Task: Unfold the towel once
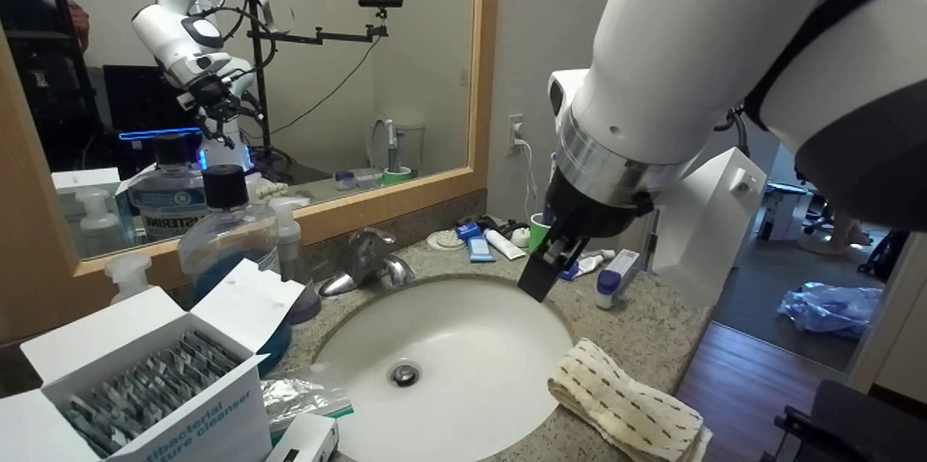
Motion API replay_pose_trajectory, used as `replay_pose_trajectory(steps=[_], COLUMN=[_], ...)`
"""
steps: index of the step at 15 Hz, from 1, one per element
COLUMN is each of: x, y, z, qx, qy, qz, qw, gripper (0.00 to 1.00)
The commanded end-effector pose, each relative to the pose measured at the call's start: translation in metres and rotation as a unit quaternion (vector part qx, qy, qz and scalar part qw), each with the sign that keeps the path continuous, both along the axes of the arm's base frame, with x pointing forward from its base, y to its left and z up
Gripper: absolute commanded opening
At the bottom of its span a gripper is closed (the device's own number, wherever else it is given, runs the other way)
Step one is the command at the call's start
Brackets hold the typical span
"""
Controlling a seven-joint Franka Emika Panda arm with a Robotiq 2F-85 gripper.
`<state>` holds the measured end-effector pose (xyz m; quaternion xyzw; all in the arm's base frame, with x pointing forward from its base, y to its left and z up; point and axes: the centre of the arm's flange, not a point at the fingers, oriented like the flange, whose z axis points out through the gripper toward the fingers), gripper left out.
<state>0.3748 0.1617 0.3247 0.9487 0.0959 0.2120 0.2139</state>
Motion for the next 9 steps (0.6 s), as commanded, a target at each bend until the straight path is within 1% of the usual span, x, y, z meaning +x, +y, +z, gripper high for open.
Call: replay_pose_trajectory(steps=[1, 6, 9], x=[-0.014, -0.031, -0.034], y=[-0.004, -0.008, -0.01], z=[-0.005, -0.022, -0.039], qx=[-0.016, -0.03, -0.032], qy=[-0.034, -0.046, -0.047], qz=[0.01, 0.013, -0.008], qw=[0.9992, 0.9984, 0.9983], gripper=[1.0, 1.0, 1.0])
